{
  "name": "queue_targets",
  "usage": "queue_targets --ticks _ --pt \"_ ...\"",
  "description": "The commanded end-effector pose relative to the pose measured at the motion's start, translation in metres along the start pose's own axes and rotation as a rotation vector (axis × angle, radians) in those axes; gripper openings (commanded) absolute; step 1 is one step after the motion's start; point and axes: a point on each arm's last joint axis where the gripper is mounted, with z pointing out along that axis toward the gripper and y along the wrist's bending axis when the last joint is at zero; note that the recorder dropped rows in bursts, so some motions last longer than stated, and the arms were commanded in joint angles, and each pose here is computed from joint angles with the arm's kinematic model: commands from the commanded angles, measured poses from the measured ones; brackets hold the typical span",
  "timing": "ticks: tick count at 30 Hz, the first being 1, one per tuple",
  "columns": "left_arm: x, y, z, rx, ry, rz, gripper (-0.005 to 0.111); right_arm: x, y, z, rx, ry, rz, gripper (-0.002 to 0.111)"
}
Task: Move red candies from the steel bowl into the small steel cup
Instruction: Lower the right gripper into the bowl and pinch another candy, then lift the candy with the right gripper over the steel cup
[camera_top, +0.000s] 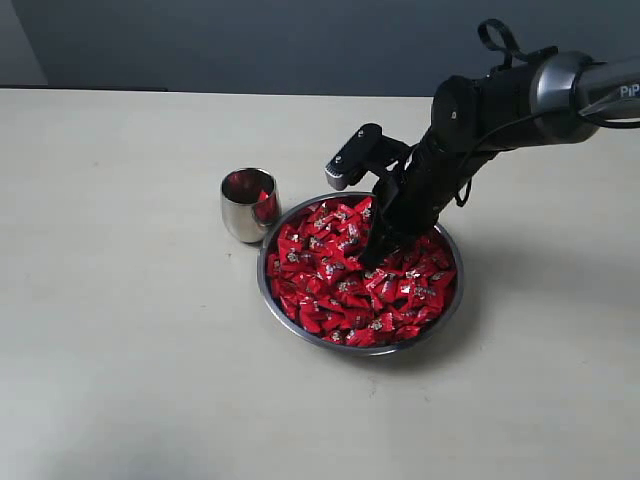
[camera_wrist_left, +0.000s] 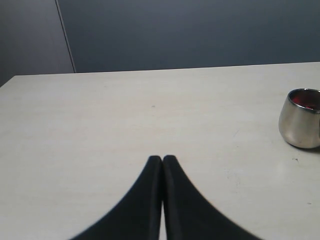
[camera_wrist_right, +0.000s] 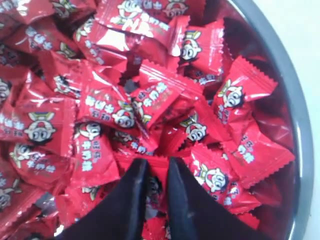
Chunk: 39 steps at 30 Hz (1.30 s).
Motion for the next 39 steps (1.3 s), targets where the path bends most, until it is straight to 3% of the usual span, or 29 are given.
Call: queue_targets --ticks 1,3,16,31,39 --pt "0.001 0.000 0.000 0.000 -0.002 -0.002 0.000 -0.002 0.001 -0.001 -0.005 -0.003 0.001 0.004" --pt "0.001 0.000 0.000 0.000 -0.002 -0.002 0.000 -0.002 0.001 -0.001 -0.005 -0.003 0.001 -0.001" --pt "0.001 0.000 0.000 -0.001 -0.002 0.000 0.000 -0.002 0.001 -0.003 -0.004 -0.006 0.002 -0.001" --pt "0.001 0.000 0.000 -0.001 -0.002 0.000 0.000 -0.018 -0.002 -0.053 0.102 -0.150 0.011 -0.001" --pt "0.001 0.000 0.000 -0.001 -0.002 0.000 0.000 -0.066 -0.021 -0.071 0.100 -0.280 0.082 -0.001"
